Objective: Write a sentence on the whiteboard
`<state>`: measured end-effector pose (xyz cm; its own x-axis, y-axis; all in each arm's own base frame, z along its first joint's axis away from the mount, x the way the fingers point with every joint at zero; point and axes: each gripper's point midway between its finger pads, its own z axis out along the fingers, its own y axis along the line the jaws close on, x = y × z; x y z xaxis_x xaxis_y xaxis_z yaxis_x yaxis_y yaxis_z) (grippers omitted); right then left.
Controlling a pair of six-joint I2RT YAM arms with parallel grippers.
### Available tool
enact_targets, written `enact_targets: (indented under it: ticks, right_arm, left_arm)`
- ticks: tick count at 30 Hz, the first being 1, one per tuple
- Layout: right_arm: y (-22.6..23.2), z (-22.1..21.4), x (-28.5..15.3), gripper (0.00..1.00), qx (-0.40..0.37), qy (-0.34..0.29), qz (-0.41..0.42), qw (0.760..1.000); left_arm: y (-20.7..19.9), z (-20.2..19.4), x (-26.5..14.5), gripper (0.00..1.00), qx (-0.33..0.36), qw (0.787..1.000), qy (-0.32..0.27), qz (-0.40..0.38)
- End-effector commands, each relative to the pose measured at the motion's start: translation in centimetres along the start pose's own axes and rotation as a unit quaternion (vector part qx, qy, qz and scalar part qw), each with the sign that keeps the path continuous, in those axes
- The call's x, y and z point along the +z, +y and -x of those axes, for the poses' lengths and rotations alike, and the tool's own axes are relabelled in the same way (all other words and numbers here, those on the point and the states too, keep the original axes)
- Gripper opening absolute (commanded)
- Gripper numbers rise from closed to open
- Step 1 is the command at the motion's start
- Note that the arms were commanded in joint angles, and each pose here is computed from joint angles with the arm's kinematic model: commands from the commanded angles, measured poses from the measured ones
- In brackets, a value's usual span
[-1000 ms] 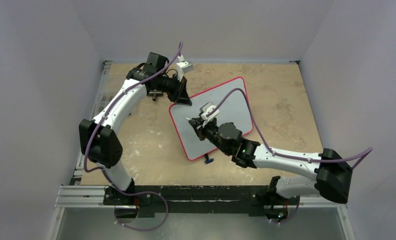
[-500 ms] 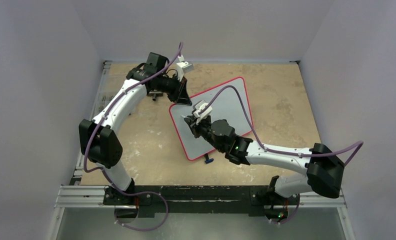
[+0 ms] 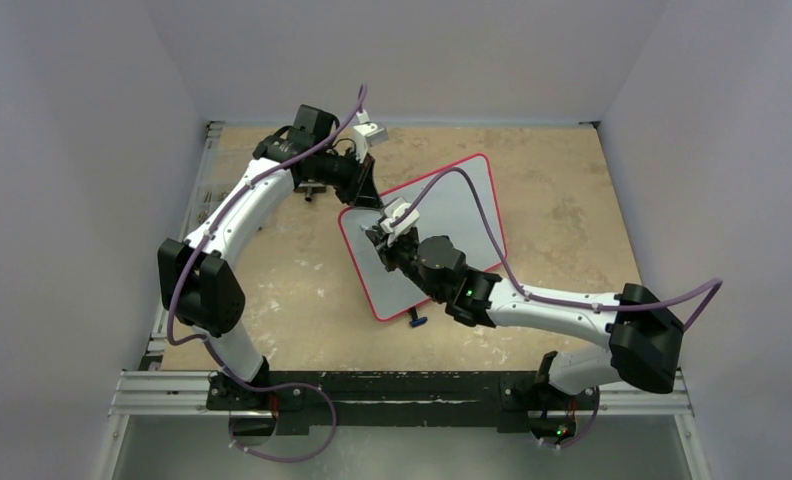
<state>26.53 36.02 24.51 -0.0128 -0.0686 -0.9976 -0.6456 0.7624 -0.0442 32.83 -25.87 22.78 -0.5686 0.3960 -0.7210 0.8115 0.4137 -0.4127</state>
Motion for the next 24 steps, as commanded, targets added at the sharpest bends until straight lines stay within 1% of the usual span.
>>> enact_targets:
  ticks: [1,24]
  right_arm:
    - [-0.6,2.9,0.8,0.0,0.0,-0.037,-0.021,0.999]
    - [-2.5,0.5,1.8,0.0,0.007,-0.009,-0.049,0.999]
  left_arm:
    - [1.0,-2.9,1.3,0.0,0.048,0.997,0.057,0.029]
    - [0.9,-3.0,1.3,0.0,0.049,0.996,0.061,0.03]
